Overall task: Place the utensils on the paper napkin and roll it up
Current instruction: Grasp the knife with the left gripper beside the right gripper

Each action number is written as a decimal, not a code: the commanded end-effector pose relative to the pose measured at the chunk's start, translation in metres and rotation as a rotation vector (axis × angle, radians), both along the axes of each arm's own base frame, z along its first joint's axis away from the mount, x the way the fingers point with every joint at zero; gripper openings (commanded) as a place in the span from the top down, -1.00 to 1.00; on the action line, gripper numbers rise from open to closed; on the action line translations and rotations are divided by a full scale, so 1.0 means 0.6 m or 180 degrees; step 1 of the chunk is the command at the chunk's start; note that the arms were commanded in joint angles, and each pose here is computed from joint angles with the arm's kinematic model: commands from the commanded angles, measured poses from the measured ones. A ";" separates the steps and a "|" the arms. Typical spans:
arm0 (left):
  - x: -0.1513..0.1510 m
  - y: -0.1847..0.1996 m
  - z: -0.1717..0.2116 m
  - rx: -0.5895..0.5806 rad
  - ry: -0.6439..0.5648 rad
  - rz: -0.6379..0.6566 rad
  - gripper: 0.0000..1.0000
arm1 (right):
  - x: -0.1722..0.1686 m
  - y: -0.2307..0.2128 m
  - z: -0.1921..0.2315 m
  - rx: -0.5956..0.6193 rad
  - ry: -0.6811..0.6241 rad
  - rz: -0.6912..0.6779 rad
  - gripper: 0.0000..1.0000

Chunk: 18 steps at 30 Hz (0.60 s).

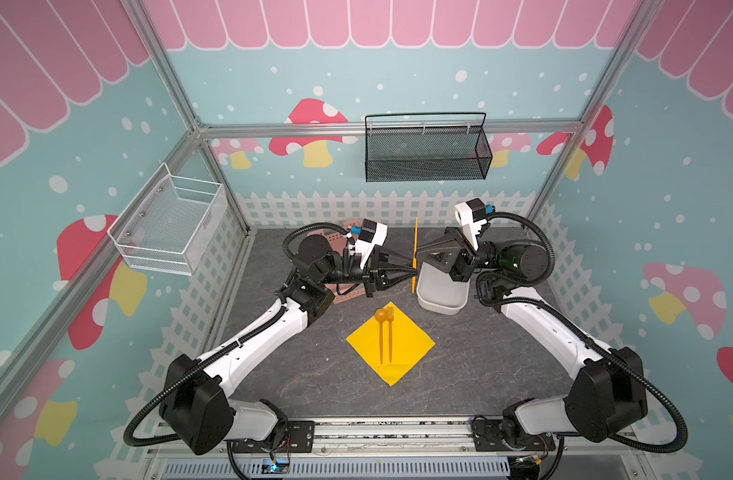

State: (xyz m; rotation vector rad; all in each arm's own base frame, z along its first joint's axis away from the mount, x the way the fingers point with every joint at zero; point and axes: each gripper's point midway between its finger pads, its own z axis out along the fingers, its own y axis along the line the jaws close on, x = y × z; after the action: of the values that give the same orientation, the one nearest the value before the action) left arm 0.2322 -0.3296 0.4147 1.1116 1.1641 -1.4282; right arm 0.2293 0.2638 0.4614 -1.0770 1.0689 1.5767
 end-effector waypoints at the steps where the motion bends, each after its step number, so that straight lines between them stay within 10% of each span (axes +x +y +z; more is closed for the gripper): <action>1: -0.011 0.001 -0.009 0.0031 -0.0042 -0.0058 0.57 | -0.017 -0.001 0.023 0.0060 -0.0179 0.0071 1.00; 18: -0.008 0.002 -0.009 0.0035 -0.0064 -0.0026 0.85 | -0.001 0.004 0.004 -0.0080 -0.0109 0.0006 0.78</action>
State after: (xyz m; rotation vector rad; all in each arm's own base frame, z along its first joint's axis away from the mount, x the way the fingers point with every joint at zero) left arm 0.2309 -0.3302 0.4103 1.1204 1.1771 -1.4370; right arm 0.2334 0.2657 0.4589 -1.0809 1.0808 1.5720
